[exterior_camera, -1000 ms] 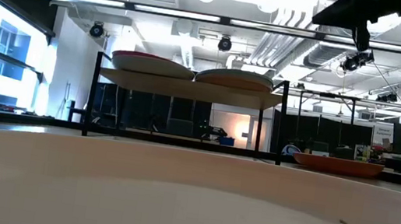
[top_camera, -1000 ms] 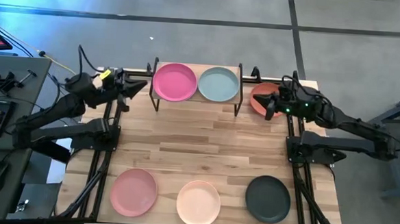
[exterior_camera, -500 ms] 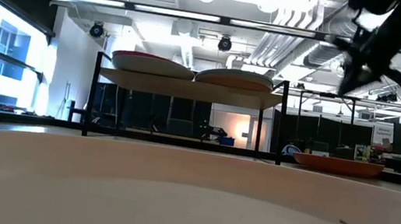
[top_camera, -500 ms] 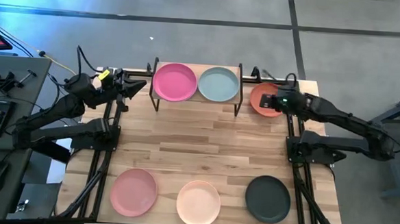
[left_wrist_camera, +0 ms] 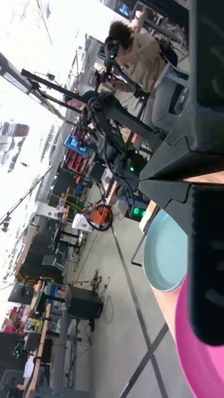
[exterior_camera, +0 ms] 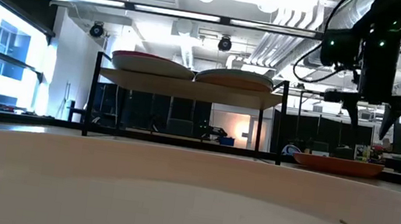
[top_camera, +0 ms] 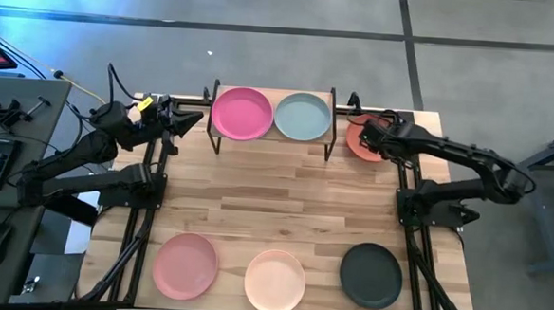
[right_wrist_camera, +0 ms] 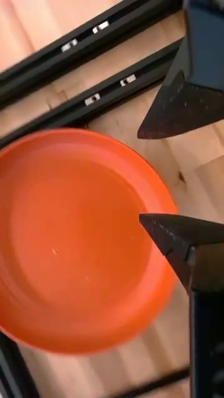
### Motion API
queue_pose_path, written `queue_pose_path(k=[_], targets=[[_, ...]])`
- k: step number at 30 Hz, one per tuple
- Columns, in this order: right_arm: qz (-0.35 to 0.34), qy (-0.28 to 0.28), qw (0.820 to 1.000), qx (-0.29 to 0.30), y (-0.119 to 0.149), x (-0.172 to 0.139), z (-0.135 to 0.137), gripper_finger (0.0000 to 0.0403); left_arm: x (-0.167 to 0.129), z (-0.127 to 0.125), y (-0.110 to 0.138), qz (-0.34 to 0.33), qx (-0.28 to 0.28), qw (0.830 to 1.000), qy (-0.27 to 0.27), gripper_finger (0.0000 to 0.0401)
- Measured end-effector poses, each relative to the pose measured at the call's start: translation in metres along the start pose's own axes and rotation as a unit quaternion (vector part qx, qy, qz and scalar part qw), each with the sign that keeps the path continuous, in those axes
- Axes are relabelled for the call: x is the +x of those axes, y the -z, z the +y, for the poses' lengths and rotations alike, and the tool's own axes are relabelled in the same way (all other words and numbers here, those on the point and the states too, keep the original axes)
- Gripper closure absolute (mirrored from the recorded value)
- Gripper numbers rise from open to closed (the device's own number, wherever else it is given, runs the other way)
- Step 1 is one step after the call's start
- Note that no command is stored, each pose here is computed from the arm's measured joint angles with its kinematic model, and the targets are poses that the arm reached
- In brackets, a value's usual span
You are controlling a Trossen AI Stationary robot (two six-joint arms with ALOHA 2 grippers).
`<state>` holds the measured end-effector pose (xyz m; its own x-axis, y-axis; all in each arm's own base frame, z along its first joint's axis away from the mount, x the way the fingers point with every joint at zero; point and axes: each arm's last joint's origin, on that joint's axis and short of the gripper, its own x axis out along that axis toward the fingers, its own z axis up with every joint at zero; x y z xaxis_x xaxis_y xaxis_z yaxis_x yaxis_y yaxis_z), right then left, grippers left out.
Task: Place and stack plates onto a shelf
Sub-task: Stack the orange plate on top of the gray plate on the shelf
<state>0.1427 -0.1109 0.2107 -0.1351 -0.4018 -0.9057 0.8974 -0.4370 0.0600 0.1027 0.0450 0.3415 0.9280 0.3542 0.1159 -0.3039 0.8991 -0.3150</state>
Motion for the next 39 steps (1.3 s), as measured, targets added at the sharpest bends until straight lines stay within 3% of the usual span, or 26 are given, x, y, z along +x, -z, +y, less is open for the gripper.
queue_pose_path(k=[4,8,13,21,35,39], targets=[[0.004,0.018,0.999,0.036,0.001,0.010,-0.003,0.0204,0.000,0.000,0.000,0.001,0.000,1.000,0.000,0.0401],[0.044,0.025,0.997,0.065,0.014,0.025,-0.027,0.0208,0.000,0.000,0.000,0.001,0.002,1.000,0.000,0.0401],[0.037,-0.057,0.988,0.141,0.021,0.036,-0.048,0.0223,0.000,0.000,0.000,0.001,0.005,1.000,-0.001,0.0401],[0.008,-0.091,0.971,0.222,0.015,0.043,-0.049,0.0235,0.000,0.000,0.000,0.001,-0.003,1.000,-0.001,0.0401],[0.039,-0.050,0.969,0.239,0.010,0.071,-0.033,0.0236,0.000,0.000,0.000,0.001,-0.025,1.000,-0.001,0.0401],[0.041,-0.038,0.970,0.235,0.011,0.074,-0.032,0.0261,0.000,0.000,0.000,0.001,-0.030,1.000,-0.001,0.0401]])
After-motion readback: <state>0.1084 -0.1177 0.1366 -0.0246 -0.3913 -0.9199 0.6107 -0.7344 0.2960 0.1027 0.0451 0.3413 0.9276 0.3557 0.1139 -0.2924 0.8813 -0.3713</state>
